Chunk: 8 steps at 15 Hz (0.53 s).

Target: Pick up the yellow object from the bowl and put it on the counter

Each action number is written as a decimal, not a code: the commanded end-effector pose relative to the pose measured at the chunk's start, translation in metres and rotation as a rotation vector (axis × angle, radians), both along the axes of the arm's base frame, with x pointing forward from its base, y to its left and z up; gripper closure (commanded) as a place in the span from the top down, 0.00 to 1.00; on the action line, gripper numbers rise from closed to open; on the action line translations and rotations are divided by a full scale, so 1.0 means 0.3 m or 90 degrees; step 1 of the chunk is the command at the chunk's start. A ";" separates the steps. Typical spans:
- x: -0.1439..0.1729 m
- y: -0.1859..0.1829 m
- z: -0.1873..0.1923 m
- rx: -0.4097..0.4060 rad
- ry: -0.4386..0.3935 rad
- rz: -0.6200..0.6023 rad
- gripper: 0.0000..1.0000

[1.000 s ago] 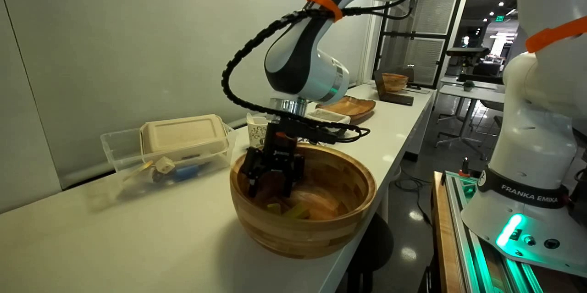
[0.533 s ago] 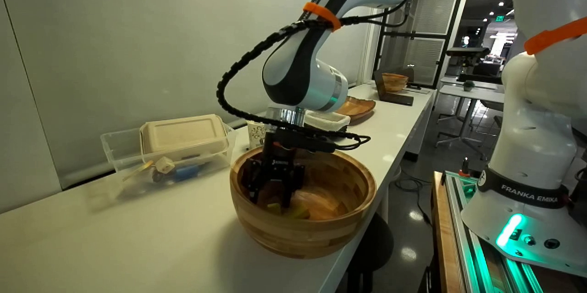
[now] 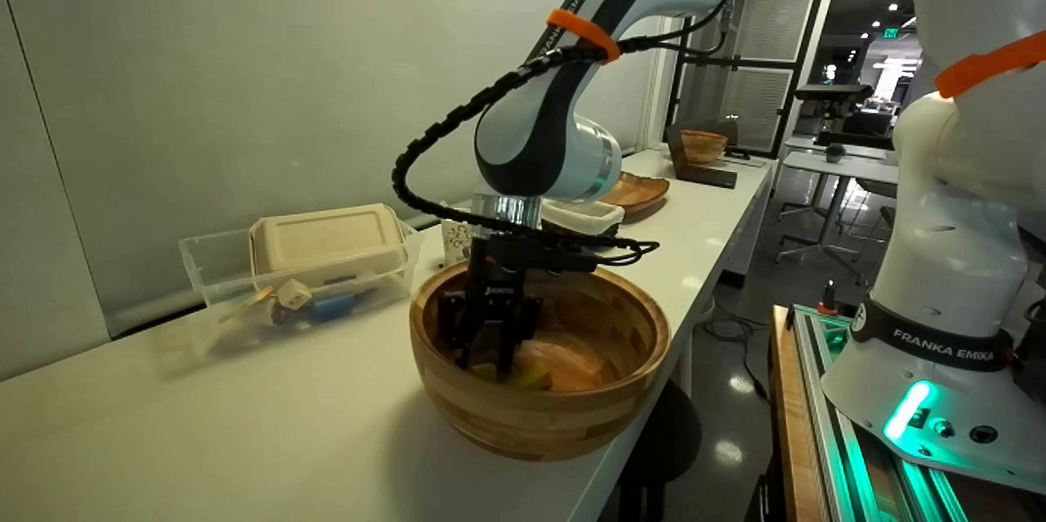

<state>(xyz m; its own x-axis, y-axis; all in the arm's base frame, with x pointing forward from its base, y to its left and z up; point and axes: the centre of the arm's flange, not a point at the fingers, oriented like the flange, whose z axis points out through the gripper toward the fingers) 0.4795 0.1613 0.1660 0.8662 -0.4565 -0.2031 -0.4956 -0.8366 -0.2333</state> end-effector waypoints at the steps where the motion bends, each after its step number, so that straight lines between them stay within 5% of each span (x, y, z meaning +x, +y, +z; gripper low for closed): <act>1: -0.008 0.003 -0.017 -0.032 -0.012 0.003 0.86; 3: -0.008 0.012 -0.029 -0.034 -0.014 0.013 0.82; 8: -0.020 0.039 -0.041 -0.038 -0.012 0.037 0.38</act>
